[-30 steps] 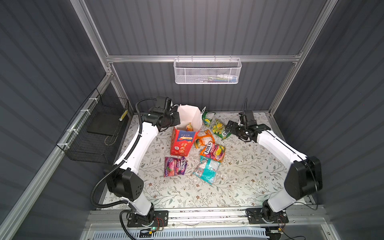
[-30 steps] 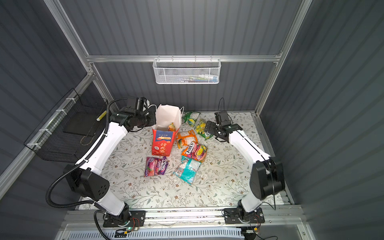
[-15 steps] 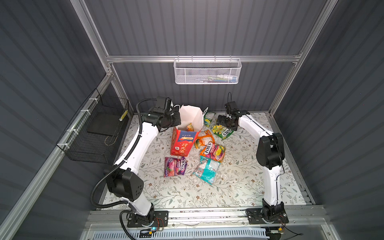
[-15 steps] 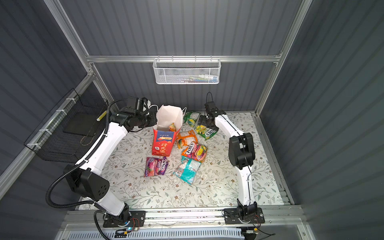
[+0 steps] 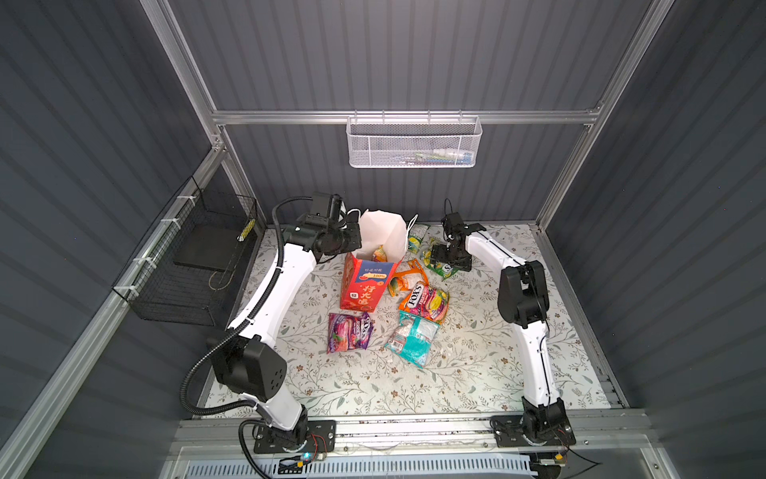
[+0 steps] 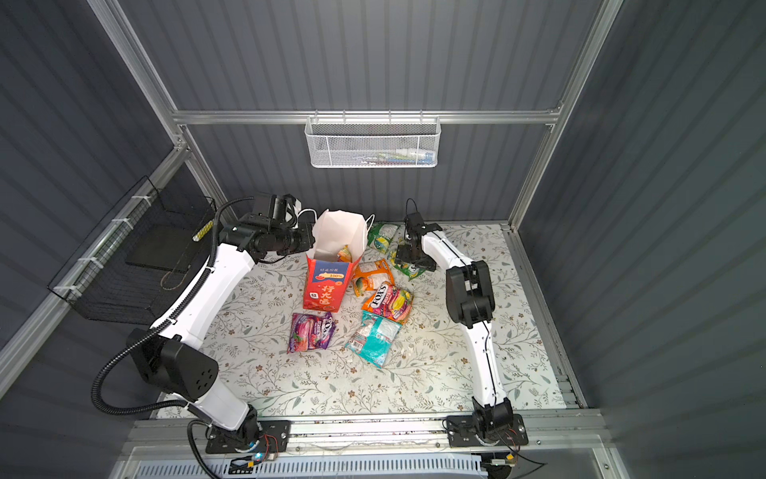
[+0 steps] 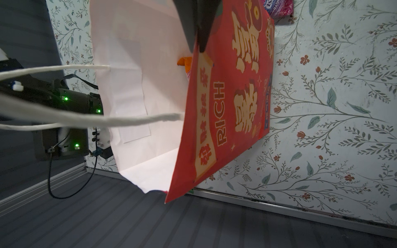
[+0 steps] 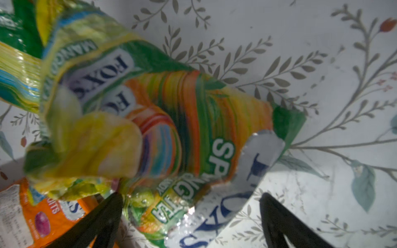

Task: Place the snacks into the paper bag
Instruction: Pick up the snack from the top-center of the table.

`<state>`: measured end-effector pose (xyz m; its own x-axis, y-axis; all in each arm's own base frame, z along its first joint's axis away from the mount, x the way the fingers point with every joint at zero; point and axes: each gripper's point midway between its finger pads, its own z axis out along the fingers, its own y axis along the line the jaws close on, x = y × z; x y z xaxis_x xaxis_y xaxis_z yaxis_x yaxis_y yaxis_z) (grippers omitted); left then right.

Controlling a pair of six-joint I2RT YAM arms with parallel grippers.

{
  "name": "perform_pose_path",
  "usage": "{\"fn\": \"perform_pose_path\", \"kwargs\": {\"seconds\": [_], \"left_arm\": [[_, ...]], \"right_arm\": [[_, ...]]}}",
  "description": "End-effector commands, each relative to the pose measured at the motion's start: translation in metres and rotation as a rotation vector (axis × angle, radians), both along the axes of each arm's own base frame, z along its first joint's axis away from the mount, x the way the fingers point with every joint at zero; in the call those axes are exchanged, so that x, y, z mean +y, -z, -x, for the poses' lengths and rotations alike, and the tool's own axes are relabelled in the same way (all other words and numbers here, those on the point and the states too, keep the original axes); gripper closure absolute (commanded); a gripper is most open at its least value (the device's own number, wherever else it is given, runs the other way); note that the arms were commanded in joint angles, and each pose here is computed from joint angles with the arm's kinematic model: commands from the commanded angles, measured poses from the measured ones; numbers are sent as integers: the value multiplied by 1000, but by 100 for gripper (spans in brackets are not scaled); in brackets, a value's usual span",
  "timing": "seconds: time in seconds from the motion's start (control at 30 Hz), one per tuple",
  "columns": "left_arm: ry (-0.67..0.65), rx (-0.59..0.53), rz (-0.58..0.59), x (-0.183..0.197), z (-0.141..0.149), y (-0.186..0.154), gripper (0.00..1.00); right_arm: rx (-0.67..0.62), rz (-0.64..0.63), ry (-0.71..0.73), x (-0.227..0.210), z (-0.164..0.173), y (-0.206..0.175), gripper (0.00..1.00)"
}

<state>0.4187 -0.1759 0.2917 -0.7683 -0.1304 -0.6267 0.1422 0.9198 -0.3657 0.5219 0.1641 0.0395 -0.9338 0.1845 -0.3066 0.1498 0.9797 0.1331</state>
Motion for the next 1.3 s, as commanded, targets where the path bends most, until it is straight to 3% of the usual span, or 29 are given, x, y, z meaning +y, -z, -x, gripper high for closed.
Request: {"fn": "perform_pose_path", "kwargs": {"seconds": [0.0, 0.1, 0.33, 0.53, 0.73, 1.1, 1.27], "left_arm": [[18, 10, 24, -7, 3, -5, 100], [19, 4, 26, -7, 3, -6, 100], [21, 2, 26, -7, 3, -6, 100], [25, -3, 24, -7, 4, -8, 100], [26, -9, 28, -7, 4, -10, 100], [29, -10, 27, -7, 4, -10, 100], [34, -7, 29, -8, 4, -9, 100]], "right_arm": [[28, 17, -8, -5, 3, 4, 1], [22, 10, -18, -4, 1, 4, 6], [32, -45, -13, -6, 3, 6, 33], [51, -118, 1, -7, 12, 11, 46], [66, -148, 7, -8, 21, 20, 70], [23, -195, 2, -6, 33, 2, 97], [-59, -245, 10, -7, 44, -29, 100]]}}
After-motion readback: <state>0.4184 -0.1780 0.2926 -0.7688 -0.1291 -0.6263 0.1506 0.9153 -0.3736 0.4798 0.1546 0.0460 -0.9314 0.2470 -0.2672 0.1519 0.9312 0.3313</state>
